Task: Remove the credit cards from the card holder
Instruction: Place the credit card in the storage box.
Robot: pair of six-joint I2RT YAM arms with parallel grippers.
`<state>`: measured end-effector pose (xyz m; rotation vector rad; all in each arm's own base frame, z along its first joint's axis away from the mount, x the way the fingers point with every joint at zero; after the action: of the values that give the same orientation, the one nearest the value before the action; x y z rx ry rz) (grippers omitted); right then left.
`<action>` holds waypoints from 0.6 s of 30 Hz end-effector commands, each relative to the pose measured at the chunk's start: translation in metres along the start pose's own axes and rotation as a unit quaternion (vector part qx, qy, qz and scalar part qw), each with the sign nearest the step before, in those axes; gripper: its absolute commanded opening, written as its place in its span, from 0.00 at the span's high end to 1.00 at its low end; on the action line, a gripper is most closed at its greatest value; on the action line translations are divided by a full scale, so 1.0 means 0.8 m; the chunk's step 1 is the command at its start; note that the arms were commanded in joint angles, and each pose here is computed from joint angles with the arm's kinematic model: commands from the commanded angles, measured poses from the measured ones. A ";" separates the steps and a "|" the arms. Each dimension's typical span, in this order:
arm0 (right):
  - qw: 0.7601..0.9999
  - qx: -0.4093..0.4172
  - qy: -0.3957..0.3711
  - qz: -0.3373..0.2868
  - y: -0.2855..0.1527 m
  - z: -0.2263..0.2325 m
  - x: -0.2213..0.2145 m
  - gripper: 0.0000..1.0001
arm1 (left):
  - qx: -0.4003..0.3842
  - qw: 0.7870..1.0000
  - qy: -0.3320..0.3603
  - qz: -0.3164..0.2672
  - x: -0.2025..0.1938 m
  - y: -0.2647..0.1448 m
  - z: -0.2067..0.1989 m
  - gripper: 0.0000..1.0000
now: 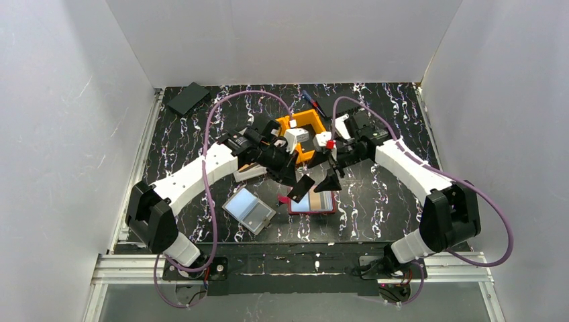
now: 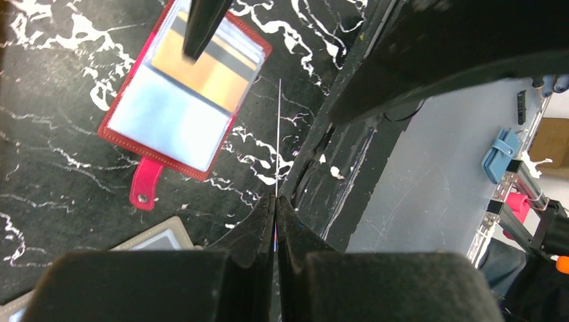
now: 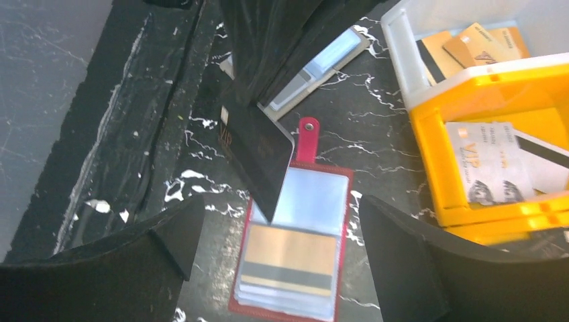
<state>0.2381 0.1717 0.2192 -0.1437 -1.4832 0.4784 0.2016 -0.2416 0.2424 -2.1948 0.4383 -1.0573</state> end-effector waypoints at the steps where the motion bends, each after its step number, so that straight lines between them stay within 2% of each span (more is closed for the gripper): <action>1: 0.999 -0.017 0.016 -0.027 0.014 -0.003 0.010 0.09 | -0.032 0.999 0.025 -0.024 0.018 -0.002 -0.016 1.00; 4: 0.999 -0.004 0.038 -0.032 0.020 0.000 0.005 0.17 | -0.037 0.999 0.025 -0.029 0.020 0.001 -0.018 1.00; 7: 0.998 0.020 0.056 -0.036 0.025 0.006 0.001 0.32 | -0.038 0.999 0.023 -0.031 0.021 0.003 -0.018 1.00; 10: 0.995 0.052 0.069 -0.057 0.027 0.015 0.004 0.62 | -0.033 0.999 0.021 -0.032 0.021 0.004 -0.016 1.00; 11: 0.993 0.068 0.073 -0.069 0.026 0.021 0.008 0.83 | -0.024 0.999 0.021 -0.035 0.021 0.004 -0.015 1.00; 12: 0.992 0.073 0.076 -0.074 0.026 0.025 0.009 0.94 | -0.008 0.999 0.017 -0.040 0.020 0.002 -0.013 1.00; 13: 0.993 0.068 0.074 -0.069 0.023 0.028 0.011 0.99 | 0.013 0.998 0.014 -0.054 0.021 -0.001 -0.011 0.96; 14: 0.995 0.044 0.069 -0.059 0.016 0.026 0.012 0.99 | 0.042 0.996 0.006 -0.072 0.020 -0.005 -0.007 0.76; 15: 0.995 0.016 0.079 -0.056 0.008 0.024 0.011 0.99 | 0.064 0.992 0.008 -0.107 0.022 -0.017 -0.008 0.62; 16: 0.994 -0.017 0.089 -0.059 -0.006 0.021 0.010 0.99 | 0.088 0.986 0.007 -0.144 0.017 -0.031 -0.009 0.44; 17: 0.992 -0.041 0.097 -0.066 -0.015 0.018 0.008 0.99 | 0.101 0.979 0.007 -0.176 0.013 -0.044 -0.012 0.31; 18: 0.988 -0.083 0.107 -0.077 -0.028 0.008 0.006 0.99 | 0.120 0.969 -0.007 -0.218 0.004 -0.058 -0.013 0.12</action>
<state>0.2208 0.1727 0.2136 -0.1049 -1.2824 0.3924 0.2015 -0.2399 0.2449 -2.1625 0.2020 -1.1178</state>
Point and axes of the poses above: each gripper's point midway between its finger pads, its own y axis out along the fingers, its own z axis along the line the jaws close on, x = y × z, the point moved 9 cm from there along -y, back along the fingers, and after that the axes turned 5 degrees about y, right-handed, at the moved point
